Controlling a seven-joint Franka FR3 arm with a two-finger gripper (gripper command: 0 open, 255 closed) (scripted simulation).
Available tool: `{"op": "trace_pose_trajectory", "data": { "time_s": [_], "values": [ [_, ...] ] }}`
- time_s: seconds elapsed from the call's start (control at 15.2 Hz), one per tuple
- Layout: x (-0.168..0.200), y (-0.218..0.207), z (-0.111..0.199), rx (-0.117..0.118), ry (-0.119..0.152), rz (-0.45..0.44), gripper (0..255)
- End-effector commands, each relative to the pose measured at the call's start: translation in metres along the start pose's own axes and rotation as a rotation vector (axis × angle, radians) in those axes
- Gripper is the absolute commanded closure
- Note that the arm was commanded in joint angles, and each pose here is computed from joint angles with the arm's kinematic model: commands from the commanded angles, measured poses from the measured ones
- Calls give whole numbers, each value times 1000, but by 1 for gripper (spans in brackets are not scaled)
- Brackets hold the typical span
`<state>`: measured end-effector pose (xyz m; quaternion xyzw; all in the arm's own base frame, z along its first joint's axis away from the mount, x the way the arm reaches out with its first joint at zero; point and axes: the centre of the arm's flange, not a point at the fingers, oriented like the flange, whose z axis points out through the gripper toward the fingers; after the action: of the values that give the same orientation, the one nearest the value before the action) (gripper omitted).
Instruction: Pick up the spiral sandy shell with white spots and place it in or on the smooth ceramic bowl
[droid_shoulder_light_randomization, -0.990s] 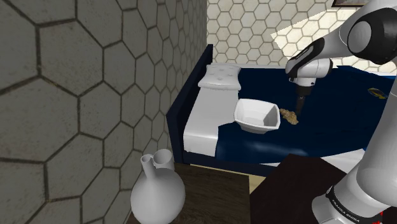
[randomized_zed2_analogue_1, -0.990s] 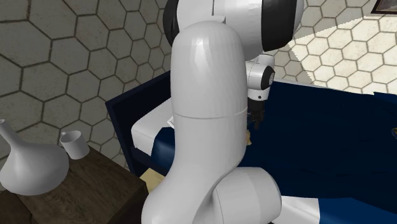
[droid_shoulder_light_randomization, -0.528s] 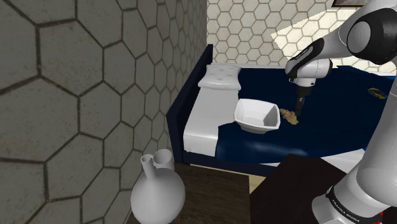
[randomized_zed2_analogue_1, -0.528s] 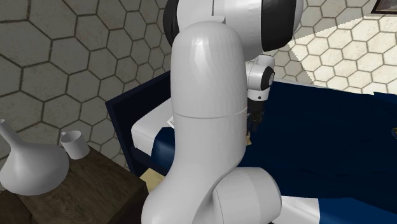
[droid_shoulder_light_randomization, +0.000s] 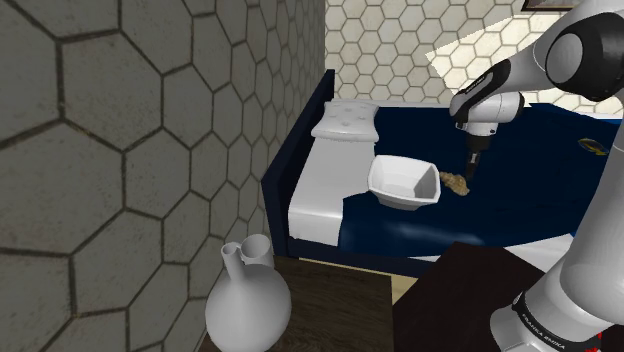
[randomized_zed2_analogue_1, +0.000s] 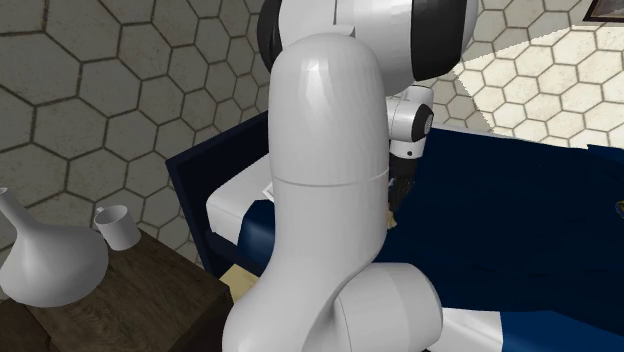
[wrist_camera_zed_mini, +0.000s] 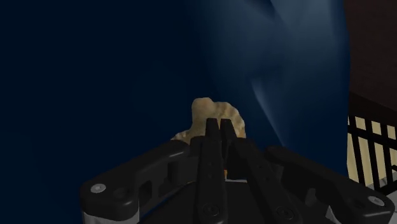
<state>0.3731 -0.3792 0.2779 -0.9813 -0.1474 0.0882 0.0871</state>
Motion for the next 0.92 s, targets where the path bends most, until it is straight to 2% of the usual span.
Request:
{"op": "trace_pose_trajectory", "data": {
  "time_s": [0.0, 0.13, 0.2, 0.53, 0.86],
  "values": [
    [4, -2, 1, 1, 0, -7, 255],
    [1, -2, -2, 1, 0, -3, 255],
    [1, -2, -2, 1, 0, -3, 0],
    [61, -21, -17, -115, 12, -225, 0],
    [62, -19, 4, -116, 12, -227, 0]
  ]
}}
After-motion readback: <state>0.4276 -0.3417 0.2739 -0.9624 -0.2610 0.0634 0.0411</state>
